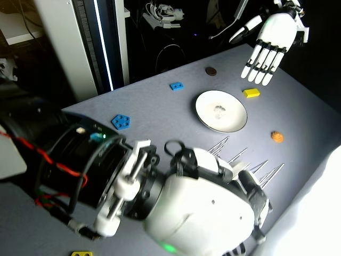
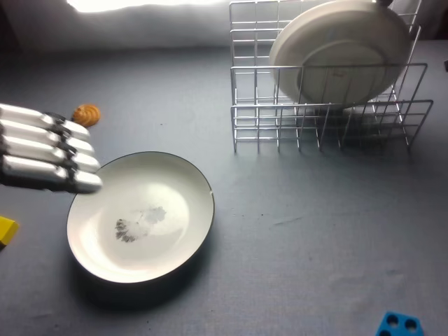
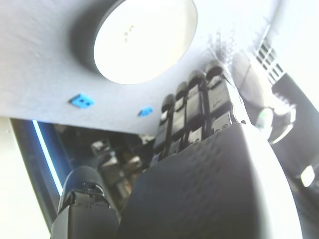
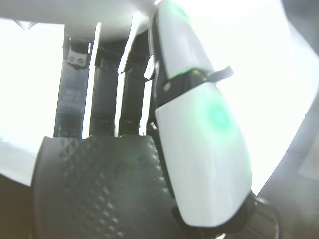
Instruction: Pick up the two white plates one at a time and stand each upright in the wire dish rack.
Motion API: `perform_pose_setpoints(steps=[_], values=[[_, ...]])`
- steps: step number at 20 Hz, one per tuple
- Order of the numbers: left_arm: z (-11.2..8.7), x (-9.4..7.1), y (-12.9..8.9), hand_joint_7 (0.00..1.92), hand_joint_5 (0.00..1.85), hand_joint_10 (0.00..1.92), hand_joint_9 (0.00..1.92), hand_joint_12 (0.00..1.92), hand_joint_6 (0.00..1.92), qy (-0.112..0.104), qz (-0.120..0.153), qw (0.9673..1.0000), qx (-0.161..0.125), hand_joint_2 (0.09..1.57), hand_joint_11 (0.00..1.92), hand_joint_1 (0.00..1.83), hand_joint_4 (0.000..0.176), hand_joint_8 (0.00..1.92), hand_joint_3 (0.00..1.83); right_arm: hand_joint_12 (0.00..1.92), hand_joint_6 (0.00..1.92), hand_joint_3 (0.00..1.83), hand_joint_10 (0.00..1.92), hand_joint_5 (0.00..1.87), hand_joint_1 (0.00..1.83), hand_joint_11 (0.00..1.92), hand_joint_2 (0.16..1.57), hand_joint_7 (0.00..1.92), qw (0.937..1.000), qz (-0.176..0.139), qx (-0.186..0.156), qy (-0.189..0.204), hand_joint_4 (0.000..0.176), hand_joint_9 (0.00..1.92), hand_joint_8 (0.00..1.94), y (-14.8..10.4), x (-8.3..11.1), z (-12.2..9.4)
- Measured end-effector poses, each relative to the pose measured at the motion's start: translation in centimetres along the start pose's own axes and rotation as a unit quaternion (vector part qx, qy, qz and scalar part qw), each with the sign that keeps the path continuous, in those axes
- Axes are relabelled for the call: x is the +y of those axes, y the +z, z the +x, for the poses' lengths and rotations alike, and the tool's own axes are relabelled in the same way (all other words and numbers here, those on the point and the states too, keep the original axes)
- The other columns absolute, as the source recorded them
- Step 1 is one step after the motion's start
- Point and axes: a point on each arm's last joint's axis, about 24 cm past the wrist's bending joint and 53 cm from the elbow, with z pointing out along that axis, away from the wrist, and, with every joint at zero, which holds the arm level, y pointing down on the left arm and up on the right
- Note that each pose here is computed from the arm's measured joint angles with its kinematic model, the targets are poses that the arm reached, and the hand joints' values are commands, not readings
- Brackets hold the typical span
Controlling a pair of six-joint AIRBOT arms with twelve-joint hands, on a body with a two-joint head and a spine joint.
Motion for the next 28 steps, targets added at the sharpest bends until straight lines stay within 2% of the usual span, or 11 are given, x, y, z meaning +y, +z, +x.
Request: perform_pose_setpoints(steps=[10,11,12,13,14,18,21,23,24,25,28], values=[[3.3,3.0,4.3,0.06,0.07,0.01,0.05,0.01,0.01,0.017,-0.017,0.9987,0.045,1.03,0.03,0.00,0.000,0.01,0.00,0.97,1.08,0.00,1.14,0.91,1.37,0.82,1.12,0.97,0.9996,-0.024,0.010,-0.014,0.000,0.93,0.94,0.4,1.6,0.5],[3.0,3.4,4.5,0.06,0.06,0.01,0.04,0.01,0.00,0.014,-0.023,0.9989,0.038,1.02,0.02,0.00,0.000,0.01,0.00,0.97,1.09,0.00,0.64,0.93,1.25,0.79,1.12,1.00,0.9983,-0.045,0.018,-0.031,0.000,0.93,0.93,0.3,3.1,0.8],[2.9,3.7,4.6,0.06,0.07,0.01,0.05,0.01,0.01,0.014,-0.026,0.9989,0.037,1.02,0.02,0.00,0.000,0.01,0.00,0.96,1.01,0.00,0.36,0.95,1.18,0.75,1.12,0.96,0.9966,-0.058,0.025,-0.053,0.000,0.98,0.45,0.2,4.0,1.3],[2.9,4.1,4.8,0.06,0.06,0.01,0.05,0.01,0.00,0.015,-0.030,0.9987,0.037,1.03,0.02,0.00,0.000,0.01,0.00,0.99,0.48,0.00,0.22,0.83,1.15,0.66,1.06,0.96,0.9916,-0.075,0.038,-0.098,0.000,0.96,0.21,0.0,4.9,2.0],[3.1,4.3,4.9,0.06,0.07,0.01,0.05,0.01,0.01,0.015,-0.035,0.9985,0.039,1.03,0.02,0.00,0.000,0.01,0.00,1.04,0.22,0.00,0.14,0.85,1.13,0.60,1.04,0.96,0.9869,-0.088,0.049,-0.126,0.000,0.96,0.09,-0.1,5.4,2.7],[3.2,5.9,5.0,0.04,0.05,0.01,0.03,0.01,0.00,0.013,-0.053,0.9977,0.040,1.03,0.01,0.00,0.000,0.00,0.00,1.07,0.02,0.00,0.02,0.83,1.06,0.51,1.02,0.92,0.9472,-0.134,0.097,-0.275,0.000,0.92,0.00,-0.9,6.9,7.0],[3.8,7.0,5.0,0.03,0.04,0.01,0.04,0.01,0.00,0.012,-0.066,0.9965,0.049,1.03,0.01,0.00,0.000,0.00,0.00,1.09,0.00,0.00,0.00,0.80,1.01,0.45,1.04,0.89,0.9164,-0.167,0.135,-0.338,0.000,0.88,0.00,-1.6,7.1,11.8],[3.9,6.9,5.2,0.03,0.04,0.00,0.03,0.01,0.00,0.011,-0.064,0.9967,0.050,1.02,0.01,0.00,0.000,0.00,0.00,1.11,0.00,0.00,0.00,0.75,0.98,0.38,1.05,0.83,0.8817,-0.185,0.147,-0.409,0.000,0.82,0.00,-2.0,6.6,14.9],[3.9,6.8,5.3,0.01,0.01,0.00,0.01,0.00,0.00,0.010,-0.062,0.9968,0.049,1.02,0.00,0.00,0.000,0.00,0.00,1.15,0.00,0.00,0.00,0.58,0.89,0.19,1.07,0.66,0.8487,-0.204,0.151,-0.464,0.000,0.63,0.00,-2.6,6.1,17.5],[3.9,6.8,5.4,0.01,0.01,0.00,0.00,0.00,0.00,0.009,-0.061,0.9969,0.049,1.02,0.00,0.00,0.000,0.00,0.00,1.12,0.00,0.00,0.00,0.48,0.84,0.08,1.06,0.52,0.8269,-0.219,0.163,-0.492,0.000,0.49,0.00,-3.2,5.4,19.9],[4.4,6.8,5.4,0.02,0.02,0.00,0.00,0.00,0.00,0.007,-0.061,0.9967,0.054,1.03,0.00,0.00,0.000,0.00,0.00,0.62,0.00,0.00,0.00,0.24,0.81,0.00,1.02,0.20,0.7944,-0.223,0.195,-0.530,0.000,0.18,0.00,-3.9,1.7,24.3]])
